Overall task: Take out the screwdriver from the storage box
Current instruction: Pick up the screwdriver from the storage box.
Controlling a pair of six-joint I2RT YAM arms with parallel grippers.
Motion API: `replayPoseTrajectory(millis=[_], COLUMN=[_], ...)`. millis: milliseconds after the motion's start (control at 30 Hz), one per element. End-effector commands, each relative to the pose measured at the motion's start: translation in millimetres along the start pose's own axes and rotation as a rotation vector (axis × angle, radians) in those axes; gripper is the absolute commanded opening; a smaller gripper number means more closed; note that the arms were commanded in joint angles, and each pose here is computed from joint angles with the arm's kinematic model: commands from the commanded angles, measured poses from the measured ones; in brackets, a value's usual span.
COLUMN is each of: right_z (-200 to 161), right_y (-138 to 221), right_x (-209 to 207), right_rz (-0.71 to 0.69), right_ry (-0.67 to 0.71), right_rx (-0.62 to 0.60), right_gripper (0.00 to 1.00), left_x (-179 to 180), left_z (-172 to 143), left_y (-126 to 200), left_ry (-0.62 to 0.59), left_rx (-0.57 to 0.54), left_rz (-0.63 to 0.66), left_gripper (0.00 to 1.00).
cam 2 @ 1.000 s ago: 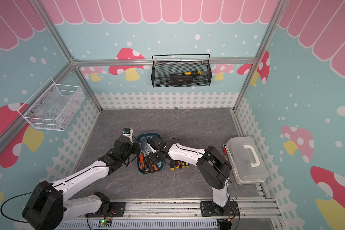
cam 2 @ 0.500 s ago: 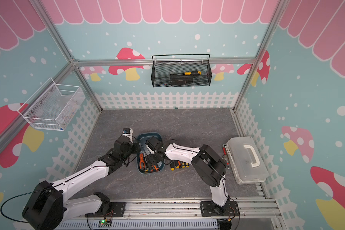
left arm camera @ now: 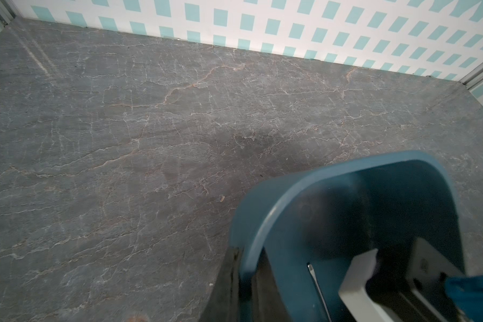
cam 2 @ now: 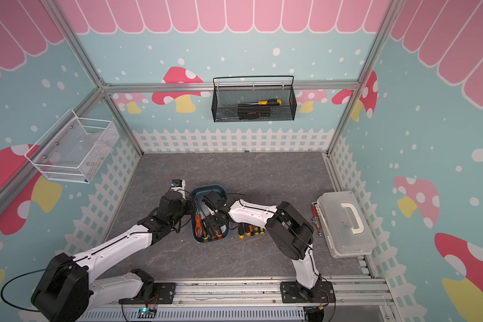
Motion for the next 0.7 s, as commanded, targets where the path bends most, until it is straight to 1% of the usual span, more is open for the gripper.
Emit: replayPoseTrajectory(millis=[0, 100, 267, 433, 500, 600, 667], right_z=[-13, -13, -13, -12, -12, -9, -7], right_y=[-18, -20, -24, -26, -25, -21, -16], right_x=[-16, -19, -23, -29, -30, -30, -29], right_rz=[-0.061, -0.062, -0.062, -0.056, -0.053, -0.049, -0.039], right_ry=[-0.042, -0.054, -0.068, -0.091, -0.094, -0.093, -0.092], right_rx=[0.074, 0.077, 0.079, 0.077, 0.071, 0.04, -0.003], right_gripper=[0.27, 0.24, 0.11, 0.09, 0.05, 0.0, 0.0], left_x=[-5, -4, -4, -3, -3, -3, -3], left_z=[10, 10, 10, 10, 10, 9, 9], left_y=[8, 9, 10, 11, 10, 10, 9], left_ry=[0.019, 0.019, 0.022, 0.021, 0.021, 0.022, 0.023], left_rx=[-0.048, -0.051, -0.054, -0.055, -0.054, -0.052, -0.051], left_rz=[-0.045, -0.045, -0.045, -0.044, -0.045, -0.044, -0.045], left_gripper=[0.0, 0.0, 0.0, 0.0, 0.0, 0.0, 0.0])
Point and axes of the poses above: each gripper's point midway between its finger pads, its own y axis back along the fingers, its own x axis along the line the jaws close on, z = x × y, the point moved 7 cm from there along y, back along the fingers, and after that the axes turned 13 degrees about y, right-handed, at the moved point
